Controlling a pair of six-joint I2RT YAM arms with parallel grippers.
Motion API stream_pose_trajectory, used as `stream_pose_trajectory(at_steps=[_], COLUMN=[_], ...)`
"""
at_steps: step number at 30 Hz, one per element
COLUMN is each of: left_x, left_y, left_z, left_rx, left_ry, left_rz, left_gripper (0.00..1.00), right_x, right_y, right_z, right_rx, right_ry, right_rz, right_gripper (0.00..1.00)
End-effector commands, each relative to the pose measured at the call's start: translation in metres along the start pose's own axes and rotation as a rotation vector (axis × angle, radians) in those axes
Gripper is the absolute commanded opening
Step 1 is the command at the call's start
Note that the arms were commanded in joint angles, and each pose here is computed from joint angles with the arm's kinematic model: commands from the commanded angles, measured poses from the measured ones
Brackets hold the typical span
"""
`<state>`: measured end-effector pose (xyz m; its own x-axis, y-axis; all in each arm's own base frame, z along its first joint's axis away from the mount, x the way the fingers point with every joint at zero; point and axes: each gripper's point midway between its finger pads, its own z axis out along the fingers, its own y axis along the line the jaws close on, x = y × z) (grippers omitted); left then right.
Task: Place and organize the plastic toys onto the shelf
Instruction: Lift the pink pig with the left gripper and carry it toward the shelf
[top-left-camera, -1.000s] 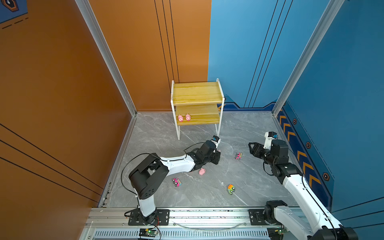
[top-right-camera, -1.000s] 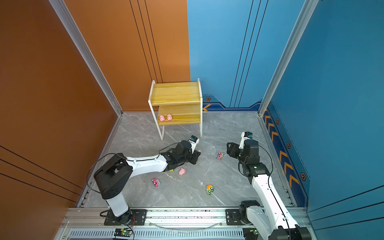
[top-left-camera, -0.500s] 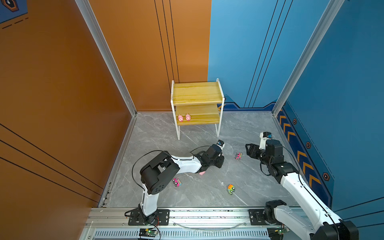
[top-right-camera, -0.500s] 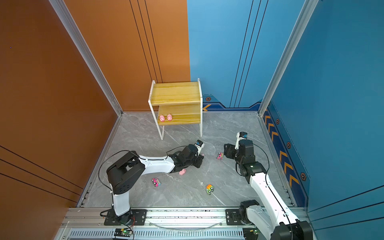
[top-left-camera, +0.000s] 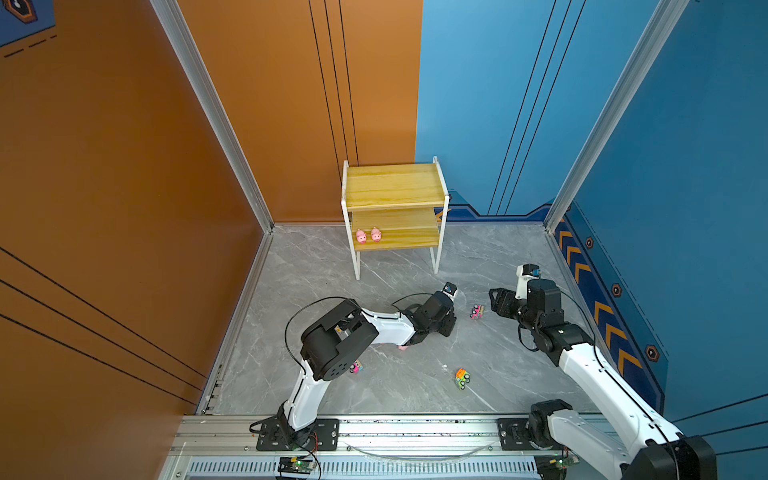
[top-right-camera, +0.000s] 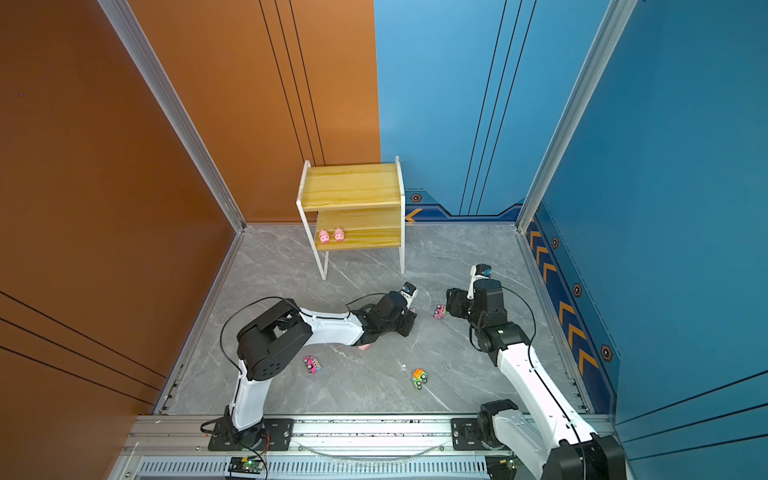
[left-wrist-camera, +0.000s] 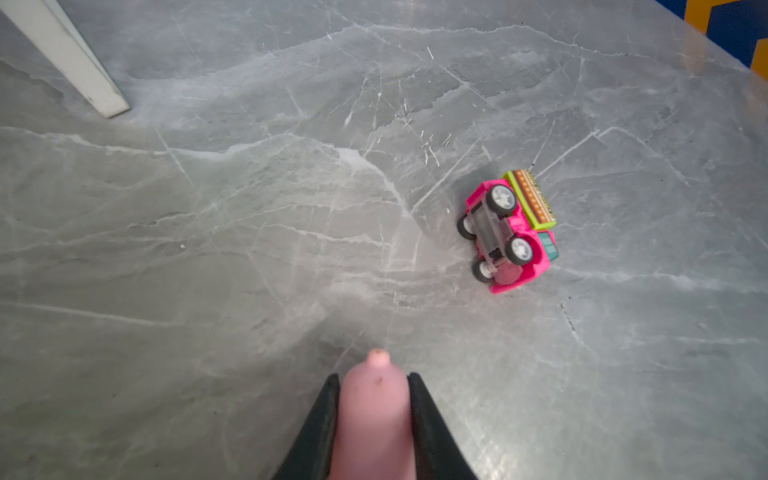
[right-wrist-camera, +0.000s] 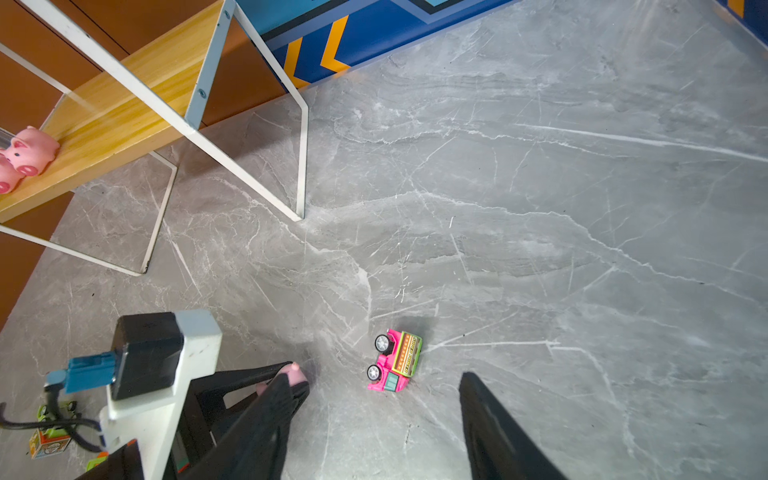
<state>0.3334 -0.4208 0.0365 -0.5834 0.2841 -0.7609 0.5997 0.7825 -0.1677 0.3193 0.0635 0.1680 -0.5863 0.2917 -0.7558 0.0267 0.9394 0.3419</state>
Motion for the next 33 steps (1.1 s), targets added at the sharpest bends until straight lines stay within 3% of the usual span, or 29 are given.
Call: stream_pose_trajectory(at_steps=[1, 9, 15, 28, 33], left_x=[-0.005, -0.007, -0.005, 0.013, 0.018], left_y=[0.000, 0.004, 0.005, 0.003, 0.001], left_z=[0.006, -0.003, -0.010, -0.016, -0.016], left_rx=[-0.028, -0.077, -0.074, -0.019, 0.003], left_ry=[-0.026, -0.071, -0.113, -0.166, -0.164], left_rz=[-0.013, -0.029, -0.052, -0.027, -0.019], left_gripper=[0.33, 0.51, 0.59, 0.55, 0.46], right_x=[-0.005, -0.007, -0.008, -0.008, -0.009], right_y=[0.000, 0.002, 0.002, 0.002, 0.001], right_z=[-0.004, -0.007, -0.009, -0.012, -0.012], right_rx=[0.008, 0.002, 0.000, 0.001, 0.005], right_ry=[-0.031, -0.041, -0.046, -0.056, -0.058], right_rz=[-0.027, -0.029, -0.032, -0.032, -0.033], right_gripper=[0.66, 0.66, 0.67, 0.67, 0.67])
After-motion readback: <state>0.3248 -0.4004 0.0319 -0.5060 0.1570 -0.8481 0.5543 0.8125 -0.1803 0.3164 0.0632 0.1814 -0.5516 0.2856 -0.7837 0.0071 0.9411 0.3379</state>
